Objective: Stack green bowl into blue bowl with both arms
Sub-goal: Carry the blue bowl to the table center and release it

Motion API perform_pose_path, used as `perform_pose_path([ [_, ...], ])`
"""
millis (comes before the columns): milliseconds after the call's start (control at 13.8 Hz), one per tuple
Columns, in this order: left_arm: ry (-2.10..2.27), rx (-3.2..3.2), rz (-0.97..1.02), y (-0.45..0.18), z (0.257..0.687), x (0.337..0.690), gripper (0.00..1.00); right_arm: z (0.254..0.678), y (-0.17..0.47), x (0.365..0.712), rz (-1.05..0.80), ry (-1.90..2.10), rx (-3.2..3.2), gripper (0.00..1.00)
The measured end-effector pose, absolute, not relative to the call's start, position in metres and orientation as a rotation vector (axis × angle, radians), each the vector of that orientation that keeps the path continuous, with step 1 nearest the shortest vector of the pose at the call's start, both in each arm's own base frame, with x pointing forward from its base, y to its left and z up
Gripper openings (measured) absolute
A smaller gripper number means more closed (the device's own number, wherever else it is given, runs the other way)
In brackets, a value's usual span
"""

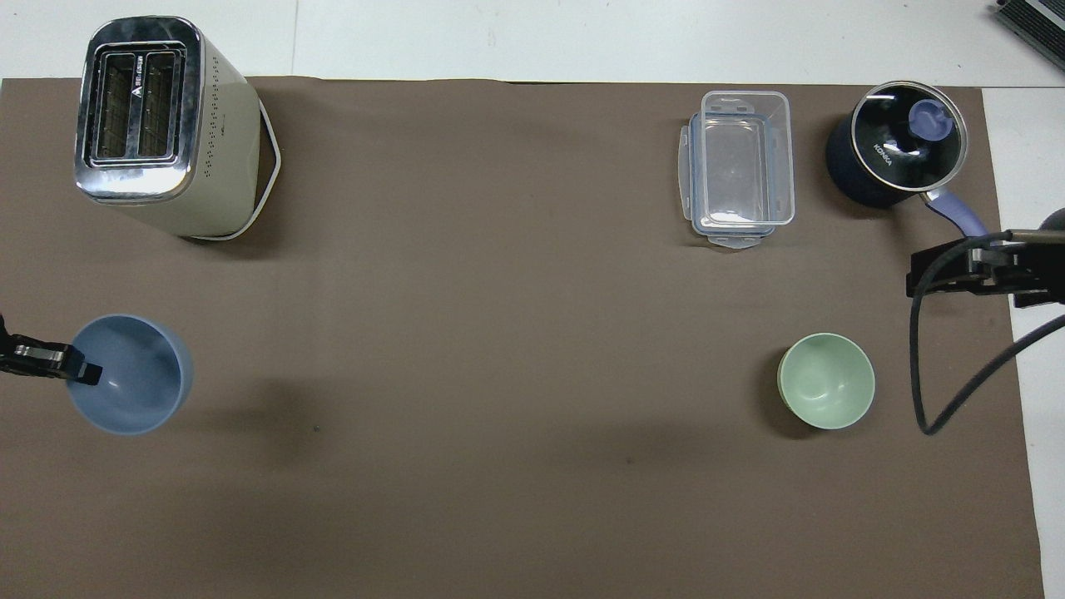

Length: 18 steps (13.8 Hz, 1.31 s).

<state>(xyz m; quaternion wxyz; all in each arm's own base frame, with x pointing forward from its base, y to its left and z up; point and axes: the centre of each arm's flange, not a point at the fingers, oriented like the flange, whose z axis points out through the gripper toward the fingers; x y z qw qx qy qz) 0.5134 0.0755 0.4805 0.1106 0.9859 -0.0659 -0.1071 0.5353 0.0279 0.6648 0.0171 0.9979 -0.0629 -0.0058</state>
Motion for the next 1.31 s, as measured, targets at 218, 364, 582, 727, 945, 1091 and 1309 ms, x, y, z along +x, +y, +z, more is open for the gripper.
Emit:
perform_pose_path([
  [218, -0.128, 2.925, -0.355, 0.018, 0.48, 0.519, 0.05, 0.665, 0.028, 0.535, -0.018, -0.195, 3.101, 1.0],
  [364, -0.079, 2.952, -0.359, -0.027, 0.48, 0.522, 0.05, 0.665, 0.028, 0.535, -0.018, -0.195, 3.101, 1.0],
  [582, -0.042, 2.985, -0.378, -0.094, 0.469, 0.516, 0.05, 0.665, 0.028, 0.535, -0.018, -0.194, 3.101, 1.0],
  [727, -0.038, 2.991, -0.38, -0.133, 0.448, 0.509, 0.05, 0.665, 0.026, 0.535, -0.018, -0.198, 3.101, 1.0],
  [945, -0.036, 2.993, -0.369, -0.194, 0.405, 0.49, 0.05, 0.665, 0.019, 0.536, -0.018, -0.22, 3.1, 1.0],
  [1091, -0.049, 2.98, -0.381, -0.226, 0.378, 0.473, 0.05, 0.665, 0.015, 0.536, -0.019, -0.225, 3.099, 1.0],
  [1309, -0.087, 2.962, -0.397, -0.267, 0.344, 0.444, 0.05, 0.665, 0.016, 0.536, -0.019, -0.224, 3.1, 1.0],
])
